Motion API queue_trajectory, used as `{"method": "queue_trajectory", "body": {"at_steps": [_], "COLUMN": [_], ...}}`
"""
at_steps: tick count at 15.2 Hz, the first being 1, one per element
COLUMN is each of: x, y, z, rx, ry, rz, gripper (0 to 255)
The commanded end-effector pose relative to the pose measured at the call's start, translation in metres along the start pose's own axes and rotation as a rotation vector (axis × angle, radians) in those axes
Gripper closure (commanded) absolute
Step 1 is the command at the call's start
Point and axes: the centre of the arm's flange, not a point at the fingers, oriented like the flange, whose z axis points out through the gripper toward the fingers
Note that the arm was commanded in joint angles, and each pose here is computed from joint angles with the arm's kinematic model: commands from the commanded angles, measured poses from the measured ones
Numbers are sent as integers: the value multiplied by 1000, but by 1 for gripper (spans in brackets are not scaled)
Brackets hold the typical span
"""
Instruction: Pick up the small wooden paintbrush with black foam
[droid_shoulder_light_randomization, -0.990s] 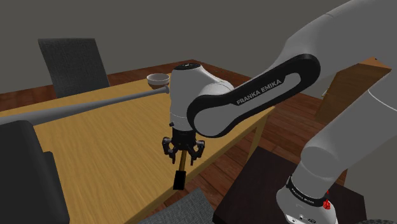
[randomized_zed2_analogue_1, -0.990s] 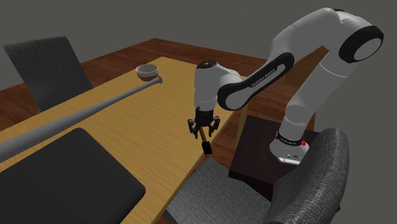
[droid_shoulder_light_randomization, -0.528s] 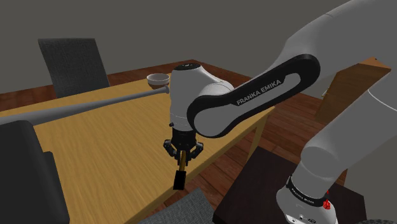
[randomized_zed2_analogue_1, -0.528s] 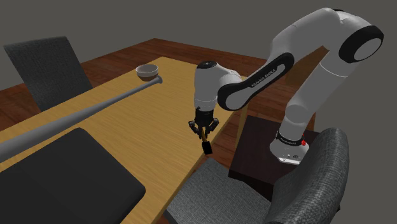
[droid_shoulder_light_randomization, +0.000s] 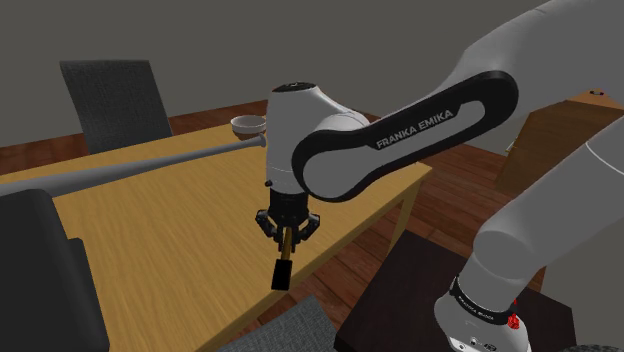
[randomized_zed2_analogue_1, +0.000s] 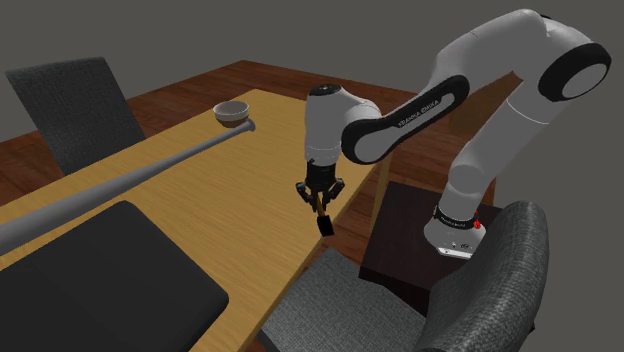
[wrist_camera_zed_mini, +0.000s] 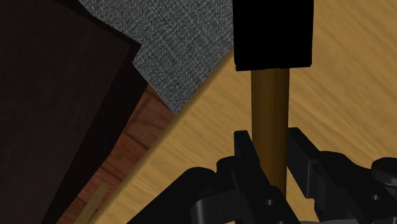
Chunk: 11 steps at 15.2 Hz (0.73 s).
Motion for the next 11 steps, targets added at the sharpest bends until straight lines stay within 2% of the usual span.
{"method": "queue_trajectory", "body": {"at_steps": [1,9,11], "x": [-1,-2,-2], "y": [0,-1,-1], "z": [-10,-52,-53], "rx": [0,0,0], "ry": [0,0,0], "rz": [0,0,0], "gripper": [255,255,255]}}
